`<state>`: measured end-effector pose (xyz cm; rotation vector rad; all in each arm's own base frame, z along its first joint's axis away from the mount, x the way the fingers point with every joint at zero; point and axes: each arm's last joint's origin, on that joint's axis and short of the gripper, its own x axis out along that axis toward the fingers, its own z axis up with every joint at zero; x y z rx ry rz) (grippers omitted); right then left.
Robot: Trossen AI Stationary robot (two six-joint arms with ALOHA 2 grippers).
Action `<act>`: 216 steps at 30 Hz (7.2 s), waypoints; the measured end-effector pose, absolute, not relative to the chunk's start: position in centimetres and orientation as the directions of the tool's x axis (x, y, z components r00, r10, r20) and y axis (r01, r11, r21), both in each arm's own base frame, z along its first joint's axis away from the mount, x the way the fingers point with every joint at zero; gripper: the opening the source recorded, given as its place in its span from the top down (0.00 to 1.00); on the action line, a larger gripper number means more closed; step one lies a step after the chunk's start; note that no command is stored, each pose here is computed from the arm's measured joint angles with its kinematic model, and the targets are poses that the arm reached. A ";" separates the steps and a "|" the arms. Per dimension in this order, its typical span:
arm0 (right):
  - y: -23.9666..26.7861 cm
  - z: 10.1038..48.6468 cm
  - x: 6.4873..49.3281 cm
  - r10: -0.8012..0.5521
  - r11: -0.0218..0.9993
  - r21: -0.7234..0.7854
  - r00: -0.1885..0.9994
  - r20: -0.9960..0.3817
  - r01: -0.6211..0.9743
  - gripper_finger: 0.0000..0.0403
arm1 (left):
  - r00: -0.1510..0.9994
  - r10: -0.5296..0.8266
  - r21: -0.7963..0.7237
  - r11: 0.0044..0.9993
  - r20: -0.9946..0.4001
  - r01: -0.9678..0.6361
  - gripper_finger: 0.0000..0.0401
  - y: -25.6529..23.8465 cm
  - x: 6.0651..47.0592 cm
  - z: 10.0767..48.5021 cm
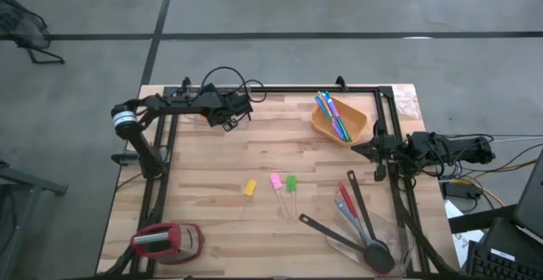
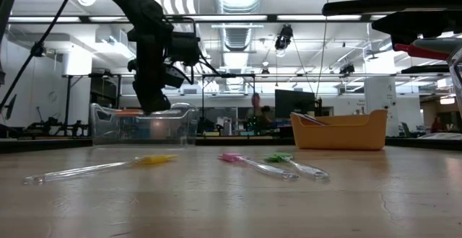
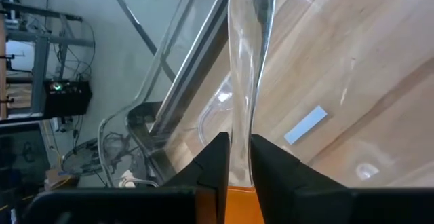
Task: Pick & Place Kitchen Items
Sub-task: Put the orange spatula into the top transparent bin, then put the yellow spatula into the top transparent bin
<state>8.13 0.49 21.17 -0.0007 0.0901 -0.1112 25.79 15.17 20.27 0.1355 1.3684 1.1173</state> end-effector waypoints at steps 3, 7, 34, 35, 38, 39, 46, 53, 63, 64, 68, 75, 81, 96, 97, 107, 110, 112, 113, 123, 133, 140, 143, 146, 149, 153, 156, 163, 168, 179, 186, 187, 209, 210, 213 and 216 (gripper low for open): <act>0.5 21.2 8.1 -0.111 0.994 -0.006 0.990 -0.090 0.111 0.98 | -0.193 0.690 0.661 0.515 -0.697 -0.546 0.82 15.2 25.8 20.3; 0.5 21.2 8.1 -0.111 0.994 -0.006 0.990 -0.090 0.111 0.98 | -0.192 0.693 0.662 0.512 -0.695 -0.548 0.79 15.2 25.8 20.3; 0.5 21.2 8.1 -0.111 0.994 -0.006 0.990 -0.090 0.111 0.98 | 0.325 0.404 0.087 0.730 -0.855 -0.678 0.72 3.8 30.8 25.9; 0.5 21.2 8.1 -0.111 0.994 -0.006 0.990 -0.090 0.111 0.98 | 0.341 0.389 0.063 0.733 -0.856 -0.677 0.72 3.2 31.0 25.9; 0.5 21.2 8.1 -0.111 0.994 -0.006 0.990 -0.090 0.111 0.98 | 0.377 0.365 0.007 0.726 -0.851 -0.688 0.72 1.3 31.2 25.9; 0.5 21.2 8.1 -0.111 0.994 -0.006 0.990 -0.090 0.111 0.98 | 0.392 0.359 -0.011 0.726 -0.847 -0.688 0.72 0.7 31.3 26.0; 0.5 21.2 8.1 -0.111 0.994 -0.006 0.990 -0.090 0.111 0.98 | 0.459 0.321 -0.101 0.720 -0.828 -0.686 0.72 -2.8 31.5 26.0; 0.5 21.2 8.1 -0.111 0.994 -0.006 0.990 -0.090 0.111 0.98 | 0.471 0.299 -0.141 0.704 -0.830 -0.696 0.71 -4.9 31.5 25.3; 0.5 21.2 8.1 -0.111 0.994 -0.006 0.990 -0.090 0.111 0.98 | 0.458 0.272 -0.165 0.684 -0.846 -0.711 0.43 -6.3 32.5 23.5; 0.5 21.2 8.1 -0.111 0.994 -0.006 0.990 -0.090 0.111 0.98 | 0.456 0.266 -0.167 0.684 -0.849 -0.710 0.41 -6.4 32.5 23.4; 0.5 21.2 8.1 -0.111 0.994 -0.006 0.990 -0.090 0.111 0.98 | 0.434 0.214 -0.181 0.687 -0.875 -0.704 0.37 -7.4 32.7 22.3; 0.5 21.2 8.1 -0.111 0.994 -0.006 0.990 -0.090 0.111 0.98 | 0.360 0.162 -0.165 0.671 -0.919 -0.722 0.37 -9.3 33.2 19.6; 0.5 21.2 8.1 -0.111 0.994 -0.006 0.990 -0.090 0.111 0.98 | 0.282 0.111 -0.147 0.645 -0.953 -0.750 0.37 -9.7 33.5 17.6; 0.5 21.2 8.1 -0.111 0.994 -0.006 0.990 -0.091 0.111 0.98 | 0.200 0.137 -0.070 0.632 -0.970 -0.772 0.38 -9.8 33.9 15.0; 0.5 21.2 8.1 -0.111 0.994 -0.006 0.990 -0.090 0.111 0.98 | 0.196 0.139 -0.065 0.633 -0.971 -0.772 0.39 -9.9 33.9 14.9; 0.5 21.2 8.1 -0.111 0.994 -0.006 0.990 -0.090 0.111 0.98 | 0.164 0.141 -0.034 0.650 -0.976 -0.759 0.77 -9.8 33.9 14.2; 0.5 21.2 8.1 -0.111 0.994 -0.006 0.990 -0.090 0.111 0.98 | 0.157 0.144 -0.022 0.666 -0.977 -0.746 0.83 -9.8 33.8 14.1; 0.5 21.2 8.1 -0.111 0.994 -0.006 0.990 -0.090 0.111 0.98 | 0.162 0.149 -0.021 0.672 -0.975 -0.740 0.91 -9.8 33.8 14.2; 0.5 21.2 8.1 -0.111 0.994 -0.006 0.990 -0.090 0.111 0.98 | 0.163 0.152 -0.018 0.676 -0.975 -0.737 0.92 -9.8 33.8 14.2; 0.5 21.2 8.1 -0.111 0.994 -0.006 0.990 -0.090 0.111 0.98 | 0.219 0.200 -0.025 0.681 -0.955 -0.732 0.95 -9.3 33.3 16.4; 0.5 21.2 8.1 -0.111 0.994 -0.006 0.990 -0.090 0.111 0.98 | 0.207 0.209 -0.009 0.684 -0.956 -0.730 1.00 -9.1 33.2 16.4; 0.5 21.2 8.1 -0.111 0.994 -0.006 0.990 -0.091 0.111 0.98 | 0.196 0.151 -0.050 0.656 -0.969 -0.753 0.98 -9.4 32.9 16.9; 0.5 21.2 8.1 -0.111 0.994 -0.006 0.990 -0.091 0.111 0.98 | 0.178 0.075 -0.091 0.634 -0.981 -0.768 0.94 -9.8 32.5 17.5; 0.5 21.2 8.1 -0.111 0.994 -0.006 0.990 -0.090 0.111 0.98 | 0.180 0.067 -0.098 0.633 -0.981 -0.768 0.88 -10.3 32.0 18.1; 0.5 21.2 8.1 -0.110 0.994 -0.006 0.990 -0.090 0.110 0.98 | 0.189 0.061 -0.105 0.646 -0.980 -0.756 0.80 -10.9 31.8 18.3; 0.5 21.2 8.1 -0.110 0.994 -0.006 0.990 -0.090 0.110 0.98 | 0.173 0.074 -0.079 0.671 -0.982 -0.737 0.65 -11.6 31.7 17.6; 0.5 21.2 8.1 -0.111 0.994 -0.006 0.990 -0.090 0.111 0.98 | 0.146 0.093 -0.046 0.671 -0.985 -0.740 0.54 -11.8 31.6 16.8; 0.5 21.2 8.1 -0.111 0.994 -0.006 0.990 -0.090 0.111 0.98 | 0.141 0.153 -0.003 0.668 -0.978 -0.744 0.50 -11.3 31.3 16.0; 0.5 21.2 8.1 -0.111 0.994 -0.006 0.990 -0.090 0.111 0.98 | 0.156 0.153 -0.015 0.663 -0.976 -0.748 0.59 -11.1 30.9 15.0; 0.5 21.2 8.1 -0.111 0.994 -0.006 0.990 -0.090 0.111 0.98 | 0.214 0.144 -0.060 0.682 -0.966 -0.729 0.94 -10.7 31.1 14.2; 0.5 21.2 8.1 -0.111 0.994 -0.006 0.990 -0.090 0.111 0.98 | 0.245 0.201 -0.042 0.686 -0.949 -0.726 0.99 -10.6 31.3 14.8; 0.5 21.2 8.1 -0.111 0.994 -0.006 0.990 -0.090 0.111 0.98 | 0.254 0.205 -0.045 0.688 -0.945 -0.724 0.99 -10.6 31.3 15.1; 0.5 21.2 8.1 -0.111 0.994 -0.006 0.990 -0.090 0.111 0.98 | 0.291 0.225 -0.046 0.713 -0.930 -0.700 0.52 -9.7 32.0 16.0; 0.5 21.2 8.1 -0.111 0.994 -0.006 0.990 -0.090 0.111 0.98 | 0.297 0.227 -0.049 0.714 -0.928 -0.698 0.50 -9.6 32.0 15.9; 0.5 21.2 8.1 -0.111 0.994 -0.006 0.990 -0.090 0.111 0.98 | 0.324 0.216 -0.075 0.719 -0.921 -0.691 0.45 -9.4 32.1 15.5; 0.5 21.2 8.1 -0.111 0.994 -0.006 0.990 -0.090 0.111 0.98 | 0.375 0.193 -0.118 0.738 -0.907 -0.664 0.45 -9.4 32.3 14.9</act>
